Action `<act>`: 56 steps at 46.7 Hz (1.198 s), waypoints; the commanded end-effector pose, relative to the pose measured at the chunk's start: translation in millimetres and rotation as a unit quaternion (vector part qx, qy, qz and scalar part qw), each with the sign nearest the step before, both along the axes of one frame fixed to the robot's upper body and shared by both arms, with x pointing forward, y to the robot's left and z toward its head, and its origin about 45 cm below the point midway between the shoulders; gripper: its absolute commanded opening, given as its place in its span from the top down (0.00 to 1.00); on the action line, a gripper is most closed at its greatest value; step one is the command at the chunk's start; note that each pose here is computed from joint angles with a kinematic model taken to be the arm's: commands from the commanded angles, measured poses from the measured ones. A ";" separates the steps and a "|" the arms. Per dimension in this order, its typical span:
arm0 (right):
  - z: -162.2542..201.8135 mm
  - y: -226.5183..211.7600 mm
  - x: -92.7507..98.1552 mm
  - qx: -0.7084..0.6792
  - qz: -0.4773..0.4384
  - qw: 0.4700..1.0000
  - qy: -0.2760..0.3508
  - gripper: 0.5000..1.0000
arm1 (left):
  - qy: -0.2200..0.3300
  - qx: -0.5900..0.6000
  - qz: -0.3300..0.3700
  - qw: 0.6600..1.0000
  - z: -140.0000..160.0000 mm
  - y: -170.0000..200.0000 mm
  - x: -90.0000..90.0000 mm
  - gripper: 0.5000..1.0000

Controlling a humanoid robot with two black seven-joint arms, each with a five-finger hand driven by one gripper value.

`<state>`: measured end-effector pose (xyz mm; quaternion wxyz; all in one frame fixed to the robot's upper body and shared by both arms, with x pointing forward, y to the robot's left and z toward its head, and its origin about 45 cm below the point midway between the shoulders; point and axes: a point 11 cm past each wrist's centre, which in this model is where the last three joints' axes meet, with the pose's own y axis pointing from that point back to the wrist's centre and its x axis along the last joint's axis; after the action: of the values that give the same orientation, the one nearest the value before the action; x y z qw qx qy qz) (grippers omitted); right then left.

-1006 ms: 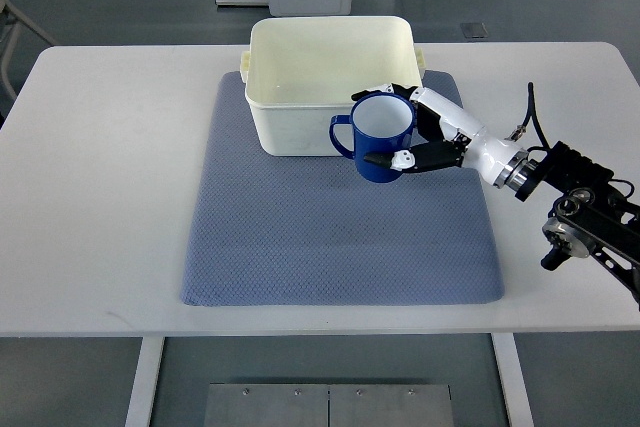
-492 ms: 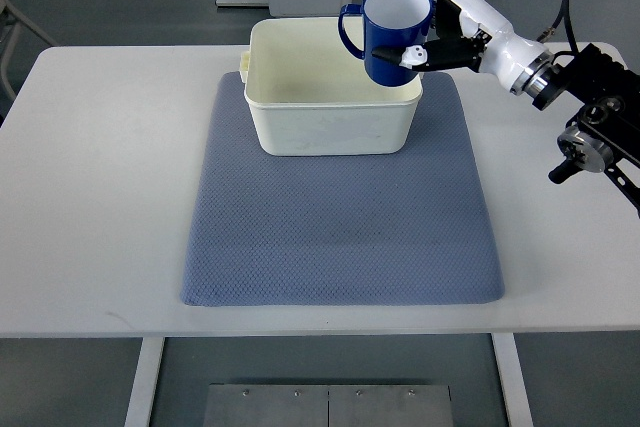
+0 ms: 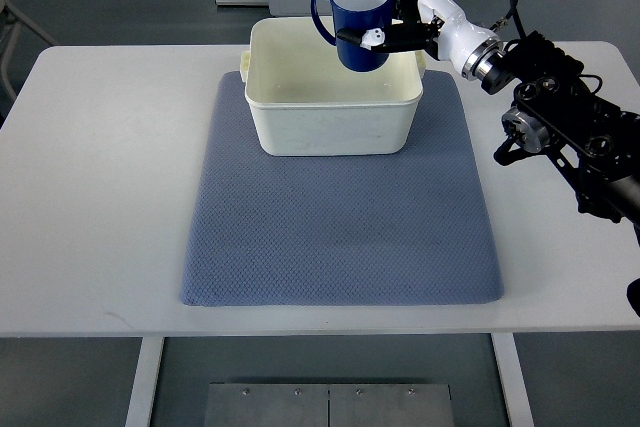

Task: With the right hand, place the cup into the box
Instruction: 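Lower the mug into the cream box and open the right hand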

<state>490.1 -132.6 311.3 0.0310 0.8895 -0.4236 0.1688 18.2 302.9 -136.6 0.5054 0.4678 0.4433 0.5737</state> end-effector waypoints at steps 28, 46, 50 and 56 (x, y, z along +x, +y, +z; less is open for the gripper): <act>-37.7 7.1 2.1 -0.027 -0.039 0.999 0.017 1.00 | 0.000 0.000 0.000 1.000 0.0 0.0 -0.1 0.00; -44.5 5.1 0.2 -0.027 -0.044 0.998 0.023 0.69 | 0.000 0.000 0.000 1.000 0.0 0.0 -0.1 0.00; -44.7 6.7 -0.2 -0.026 -0.043 0.998 0.023 0.46 | 0.000 0.000 0.000 1.000 0.0 0.0 -0.1 0.00; -48.0 7.5 -1.5 -0.026 -0.042 0.998 0.026 0.10 | 0.000 0.000 0.000 1.000 0.0 0.0 -0.1 0.00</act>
<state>488.8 -124.8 264.2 0.0714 0.8740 -0.4550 0.1553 18.2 302.8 -136.6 0.5055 0.4676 0.4435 0.5737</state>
